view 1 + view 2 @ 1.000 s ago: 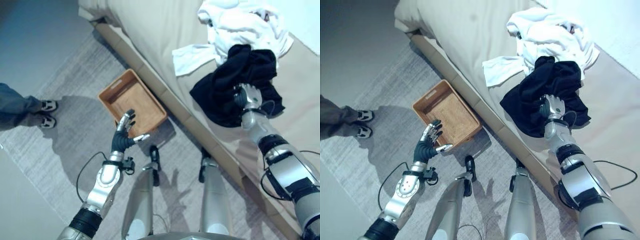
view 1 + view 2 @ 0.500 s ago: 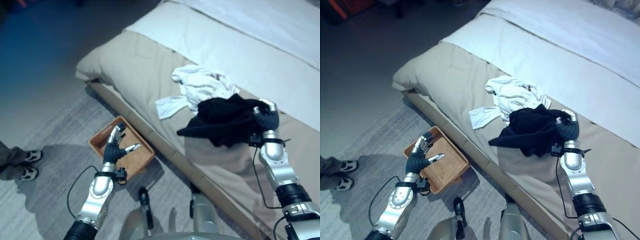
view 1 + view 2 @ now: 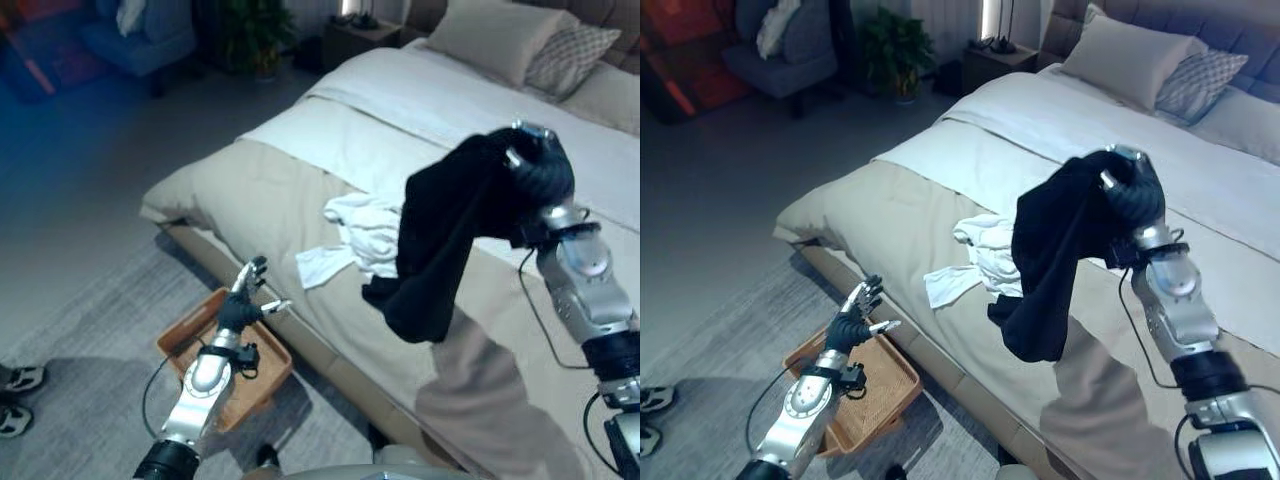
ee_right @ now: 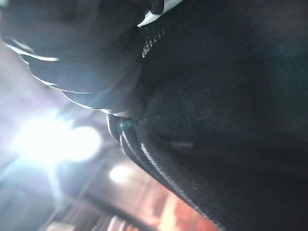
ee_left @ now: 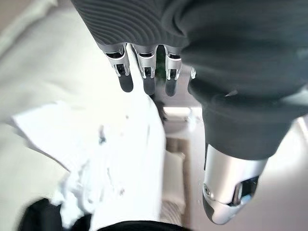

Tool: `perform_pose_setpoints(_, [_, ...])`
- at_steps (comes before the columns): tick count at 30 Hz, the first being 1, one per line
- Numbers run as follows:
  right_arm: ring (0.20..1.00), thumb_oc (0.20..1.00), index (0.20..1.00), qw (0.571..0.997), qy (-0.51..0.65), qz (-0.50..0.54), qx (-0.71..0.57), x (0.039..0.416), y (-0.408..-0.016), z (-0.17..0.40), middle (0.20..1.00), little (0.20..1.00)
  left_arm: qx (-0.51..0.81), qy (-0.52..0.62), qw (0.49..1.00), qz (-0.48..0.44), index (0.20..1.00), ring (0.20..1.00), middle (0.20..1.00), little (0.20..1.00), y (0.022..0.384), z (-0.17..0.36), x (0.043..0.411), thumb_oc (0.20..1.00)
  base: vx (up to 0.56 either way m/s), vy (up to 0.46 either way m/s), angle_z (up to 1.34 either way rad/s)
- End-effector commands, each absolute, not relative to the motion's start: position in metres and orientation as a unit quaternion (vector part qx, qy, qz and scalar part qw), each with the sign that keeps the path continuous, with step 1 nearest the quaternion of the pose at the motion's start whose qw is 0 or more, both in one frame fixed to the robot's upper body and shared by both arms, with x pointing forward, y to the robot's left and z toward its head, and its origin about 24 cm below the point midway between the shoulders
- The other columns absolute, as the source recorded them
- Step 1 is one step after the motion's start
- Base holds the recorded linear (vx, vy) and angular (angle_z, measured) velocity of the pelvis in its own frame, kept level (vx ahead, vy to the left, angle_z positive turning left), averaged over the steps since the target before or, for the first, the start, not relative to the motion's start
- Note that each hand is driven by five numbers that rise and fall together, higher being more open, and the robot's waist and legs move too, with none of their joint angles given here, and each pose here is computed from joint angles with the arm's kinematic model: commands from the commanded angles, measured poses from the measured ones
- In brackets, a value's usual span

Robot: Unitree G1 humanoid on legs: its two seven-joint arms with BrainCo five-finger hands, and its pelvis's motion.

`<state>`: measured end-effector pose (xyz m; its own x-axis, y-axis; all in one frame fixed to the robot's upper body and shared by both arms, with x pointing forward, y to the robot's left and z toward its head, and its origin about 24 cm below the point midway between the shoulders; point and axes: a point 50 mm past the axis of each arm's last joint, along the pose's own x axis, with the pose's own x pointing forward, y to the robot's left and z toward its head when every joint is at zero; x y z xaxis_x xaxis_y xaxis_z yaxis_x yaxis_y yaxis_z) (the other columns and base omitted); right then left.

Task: Pick up clothes into the bucket

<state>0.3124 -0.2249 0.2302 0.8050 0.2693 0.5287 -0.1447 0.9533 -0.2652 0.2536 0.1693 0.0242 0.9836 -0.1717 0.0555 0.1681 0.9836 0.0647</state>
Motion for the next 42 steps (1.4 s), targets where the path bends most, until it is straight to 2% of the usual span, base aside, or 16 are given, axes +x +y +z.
perform_pose_setpoints(1, [0.2,0.2,0.2,0.906,-0.382,0.156,-0.094,0.307,-0.205,0.284,0.2,0.2,0.068,-0.122,0.98,-0.139,1.0,1.0,1.0,1.0,0.151,0.063,0.269,1.0,0.04,-0.017,-0.1])
perform_pose_setpoints(6, [0.2,0.2,0.2,0.901,-0.38,0.182,-0.101,0.316,-0.189,0.299,0.2,0.2,0.026,-0.161,0.969,-0.186,1.0,1.0,1.0,1.0,0.117,0.092,0.295,1.0,0.02,-0.01,-0.07])
perform_pose_setpoints(14, [0.2,0.2,0.2,0.902,-0.341,0.248,-0.09,0.318,-0.164,0.286,0.2,0.2,-0.046,-0.185,0.942,-0.277,1.0,1.0,1.0,1.0,0.052,0.141,0.322,1.0,0.01,0.001,-0.01])
perform_pose_setpoints(26, [0.2,0.2,0.2,0.898,-0.308,0.304,-0.079,0.309,-0.148,0.265,0.2,0.2,-0.126,-0.094,0.923,-0.35,1.0,1.0,1.0,1.0,0.005,0.136,0.324,1.0,0.0,0.0,0.0])
perform_pose_setpoints(34, [0.2,0.2,0.2,0.899,-0.305,0.304,-0.074,0.309,-0.148,0.263,0.2,0.2,-0.114,-0.081,0.92,-0.366,1.0,1.0,1.0,1.0,-0.002,0.132,0.322,1.0,0.0,0.0,0.0])
perform_pose_setpoints(35, [0.2,0.2,0.2,0.89,-0.324,0.308,-0.085,0.302,-0.147,0.271,0.2,0.2,0.054,-0.078,0.927,-0.362,1.0,1.0,1.0,1.0,-0.018,0.111,0.325,1.0,0.0,0.0,0.0])
perform_pose_setpoints(37, [0.2,0.2,0.2,0.889,-0.333,0.303,-0.085,0.302,-0.149,0.275,0.2,0.2,0.078,-0.081,0.928,-0.355,1.0,1.0,1.0,1.0,-0.021,0.108,0.326,1.0,-0.02,0.001,0.04])
perform_pose_setpoints(38, [0.2,0.2,0.2,0.888,-0.341,0.297,-0.084,0.302,-0.151,0.279,0.2,0.2,0.087,-0.08,0.929,-0.35,0.388,0.388,0.388,0.388,-0.021,0.105,0.328,0.388,-0.01,-0.002,0.04])
perform_pose_setpoints(39, [0.2,0.2,0.2,0.888,-0.341,0.297,-0.084,0.302,-0.151,0.279,0.2,0.2,0.087,-0.08,0.929,-0.35,0.2,0.2,0.2,0.2,-0.021,0.105,0.328,0.2,0.0,0.0,0.0])
perform_pose_setpoints(42, [0.2,0.2,0.2,0.888,-0.352,0.285,-0.078,0.302,-0.155,0.284,0.2,0.2,0.086,-0.077,0.932,-0.344,0.2,0.2,0.2,0.2,-0.017,0.102,0.328,0.2,0.0,0.0,0.0])
